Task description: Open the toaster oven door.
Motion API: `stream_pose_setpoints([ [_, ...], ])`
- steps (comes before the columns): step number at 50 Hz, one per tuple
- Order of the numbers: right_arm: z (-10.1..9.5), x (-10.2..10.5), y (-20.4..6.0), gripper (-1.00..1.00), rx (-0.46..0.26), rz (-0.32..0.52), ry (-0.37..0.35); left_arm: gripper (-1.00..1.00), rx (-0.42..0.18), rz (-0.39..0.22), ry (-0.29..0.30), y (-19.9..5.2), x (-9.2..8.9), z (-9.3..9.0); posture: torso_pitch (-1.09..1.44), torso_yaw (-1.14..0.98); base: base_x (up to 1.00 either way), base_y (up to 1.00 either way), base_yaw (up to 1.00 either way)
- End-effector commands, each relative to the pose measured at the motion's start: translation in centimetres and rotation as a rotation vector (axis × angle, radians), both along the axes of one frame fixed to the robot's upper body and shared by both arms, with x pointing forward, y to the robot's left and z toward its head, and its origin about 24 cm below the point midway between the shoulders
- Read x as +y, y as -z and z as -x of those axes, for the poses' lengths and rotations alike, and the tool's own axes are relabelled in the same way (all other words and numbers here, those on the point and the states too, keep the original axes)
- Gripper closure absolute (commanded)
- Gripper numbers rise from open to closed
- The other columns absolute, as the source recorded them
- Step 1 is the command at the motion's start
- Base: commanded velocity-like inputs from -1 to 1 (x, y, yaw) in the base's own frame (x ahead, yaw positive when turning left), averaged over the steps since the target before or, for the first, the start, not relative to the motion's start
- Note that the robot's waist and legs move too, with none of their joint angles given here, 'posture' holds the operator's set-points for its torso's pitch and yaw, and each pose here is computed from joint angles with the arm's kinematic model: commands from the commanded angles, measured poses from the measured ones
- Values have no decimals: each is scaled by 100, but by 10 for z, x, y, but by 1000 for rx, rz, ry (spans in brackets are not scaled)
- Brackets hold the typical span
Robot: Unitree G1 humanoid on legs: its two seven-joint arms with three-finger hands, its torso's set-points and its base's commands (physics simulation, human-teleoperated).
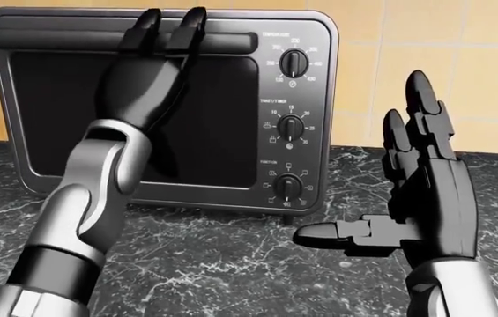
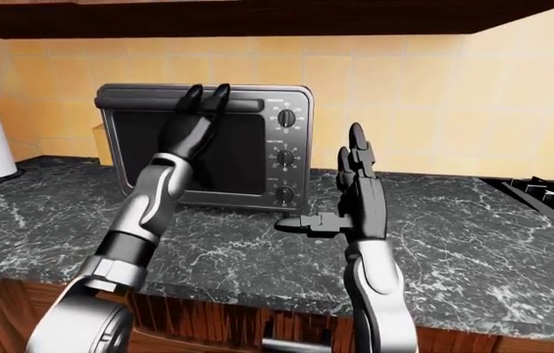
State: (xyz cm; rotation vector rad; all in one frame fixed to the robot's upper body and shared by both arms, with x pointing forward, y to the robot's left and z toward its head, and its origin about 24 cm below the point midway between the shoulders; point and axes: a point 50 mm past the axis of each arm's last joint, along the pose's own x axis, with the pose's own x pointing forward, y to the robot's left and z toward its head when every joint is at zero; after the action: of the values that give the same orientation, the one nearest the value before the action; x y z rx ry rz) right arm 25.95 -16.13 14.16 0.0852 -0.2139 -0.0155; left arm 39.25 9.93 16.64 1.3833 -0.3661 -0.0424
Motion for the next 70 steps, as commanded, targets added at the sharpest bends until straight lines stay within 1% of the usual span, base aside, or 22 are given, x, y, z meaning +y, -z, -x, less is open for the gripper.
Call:
stream_pose_setpoints([
  [1,1,1,-16,-100,-82,3,-5,-100,-72,7,2,-23,-1,-2,-65,0,0,0,0],
  [6,1,0,-15,-100,-81,1,-3,-100,-51,-6,-1,-23,-2,-4,-65,0,0,0,0],
  [10,0,1,-13,-100,-79,1,-4,-100,-26,-20,-17,-23,0,-9,-65,0,0,0,0],
  [13,0,1,-13,-100,-79,2,-5,-100,-20,-21,-19,-23,1,-12,-65,0,0,0,0],
  [22,-2,0,-11,-100,-78,0,-3,-100,17,-56,-18,-24,0,-17,-65,0,0,0,0],
  [35,-2,0,-9,-100,-77,-3,-2,-99,28,-57,-26,-26,0,-20,-65,0,0,0,0],
  [37,-2,-1,-9,-100,-78,-4,-1,-85,32,-56,-25,-26,0,-20,-65,0,0,0,0],
  [39,-2,-1,-9,-100,-78,-4,2,-65,33,-56,-26,-26,-1,-21,-65,0,0,0,0],
  [40,-2,-1,-9,-100,-78,-5,2,-64,34,-56,-25,-26,-1,-20,-65,0,0,0,0],
  [43,-2,-1,-10,-100,-78,-6,2,-35,36,-53,-26,-27,-1,-21,-65,0,0,0,0],
  [48,-1,-2,-11,-100,-80,-6,2,-13,41,-51,-28,-28,-1,-20,-65,0,0,0,0],
  [52,-1,-3,-11,-100,-80,-8,5,-2,40,-57,-30,-28,-1,-20,-65,0,0,0,0],
  [54,-1,-3,-11,-100,-80,-8,5,11,43,-56,-34,-27,0,-20,-65,0,0,0,0],
  [61,-1,-4,-11,-100,-81,-10,8,29,66,-64,-49,-20,2,-20,-65,0,0,0,0],
  [63,-1,-4,-11,-100,-81,-10,9,36,73,-60,-64,-19,4,-19,-65,0,0,0,0],
  [64,-1,-4,-10,-100,-80,-10,10,40,78,-57,-81,-16,7,-19,-65,0,0,0,0],
  [65,-1,-4,-11,-100,-81,-11,10,41,80,-56,-85,-16,8,-19,-65,0,0,0,0],
  [67,0,-5,-11,-100,-81,-10,12,44,92,-56,-119,-12,12,-18,-65,0,0,0,0],
  [69,0,-5,-11,-100,-81,-10,12,44,93,-56,-120,-12,12,-17,-65,0,0,0,0],
  [70,0,-5,-11,-100,-80,-11,13,46,105,-53,-144,-8,17,-15,-65,0,0,0,0],
])
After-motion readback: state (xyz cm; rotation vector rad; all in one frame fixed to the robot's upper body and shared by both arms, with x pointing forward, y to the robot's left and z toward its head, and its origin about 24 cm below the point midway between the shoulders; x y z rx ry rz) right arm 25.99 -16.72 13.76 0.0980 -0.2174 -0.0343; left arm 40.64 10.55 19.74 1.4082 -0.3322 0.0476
